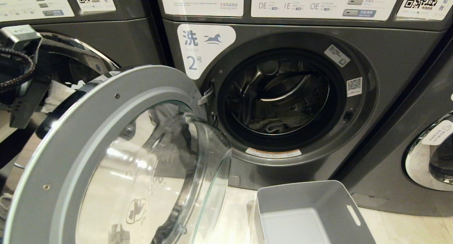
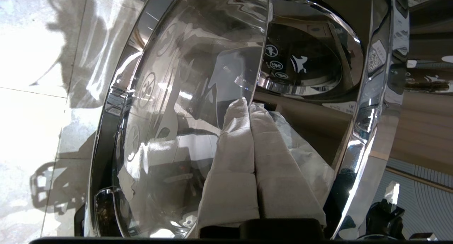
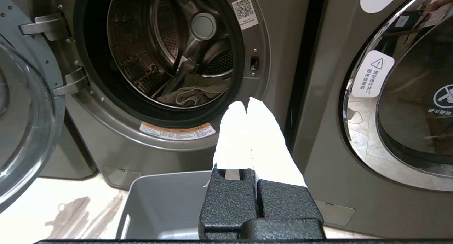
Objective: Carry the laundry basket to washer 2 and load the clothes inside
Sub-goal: Close the washing machine door with the left hand
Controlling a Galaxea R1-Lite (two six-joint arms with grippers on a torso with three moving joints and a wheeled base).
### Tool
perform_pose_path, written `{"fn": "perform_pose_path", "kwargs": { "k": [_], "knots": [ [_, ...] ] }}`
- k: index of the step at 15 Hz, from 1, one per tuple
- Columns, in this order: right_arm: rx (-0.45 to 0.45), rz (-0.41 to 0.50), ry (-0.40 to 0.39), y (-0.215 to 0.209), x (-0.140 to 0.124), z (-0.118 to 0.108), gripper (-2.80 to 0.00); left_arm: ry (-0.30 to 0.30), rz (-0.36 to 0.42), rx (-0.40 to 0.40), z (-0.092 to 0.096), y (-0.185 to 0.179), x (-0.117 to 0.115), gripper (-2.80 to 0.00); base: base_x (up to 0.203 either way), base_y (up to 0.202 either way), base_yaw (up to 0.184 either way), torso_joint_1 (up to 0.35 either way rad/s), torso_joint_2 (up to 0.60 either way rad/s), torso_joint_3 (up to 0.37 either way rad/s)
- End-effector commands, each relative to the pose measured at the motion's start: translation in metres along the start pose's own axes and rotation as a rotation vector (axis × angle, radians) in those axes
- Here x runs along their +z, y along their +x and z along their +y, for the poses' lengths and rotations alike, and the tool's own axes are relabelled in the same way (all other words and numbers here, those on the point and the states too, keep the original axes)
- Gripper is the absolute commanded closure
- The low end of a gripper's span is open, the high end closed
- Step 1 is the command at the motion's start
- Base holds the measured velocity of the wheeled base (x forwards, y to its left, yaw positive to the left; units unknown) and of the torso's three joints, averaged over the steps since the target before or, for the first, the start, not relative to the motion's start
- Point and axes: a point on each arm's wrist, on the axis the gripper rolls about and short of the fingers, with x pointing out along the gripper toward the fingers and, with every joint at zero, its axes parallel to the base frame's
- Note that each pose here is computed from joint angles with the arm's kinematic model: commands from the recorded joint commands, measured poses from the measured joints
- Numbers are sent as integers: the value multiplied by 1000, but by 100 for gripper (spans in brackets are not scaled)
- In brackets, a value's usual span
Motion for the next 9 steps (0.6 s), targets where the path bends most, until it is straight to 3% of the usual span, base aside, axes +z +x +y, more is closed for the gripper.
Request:
{"fn": "perform_pose_path", "kwargs": {
  "k": [1,9],
  "knots": [
    [1,39,2,1,-11,0,0,0,21,-9,-1,4,-1,0,0,0,0,0,0,0],
    [-2,39,5,1,-11,0,0,27,25,-36,-6,11,1,0,0,0,0,0,0,0]
  ]
}}
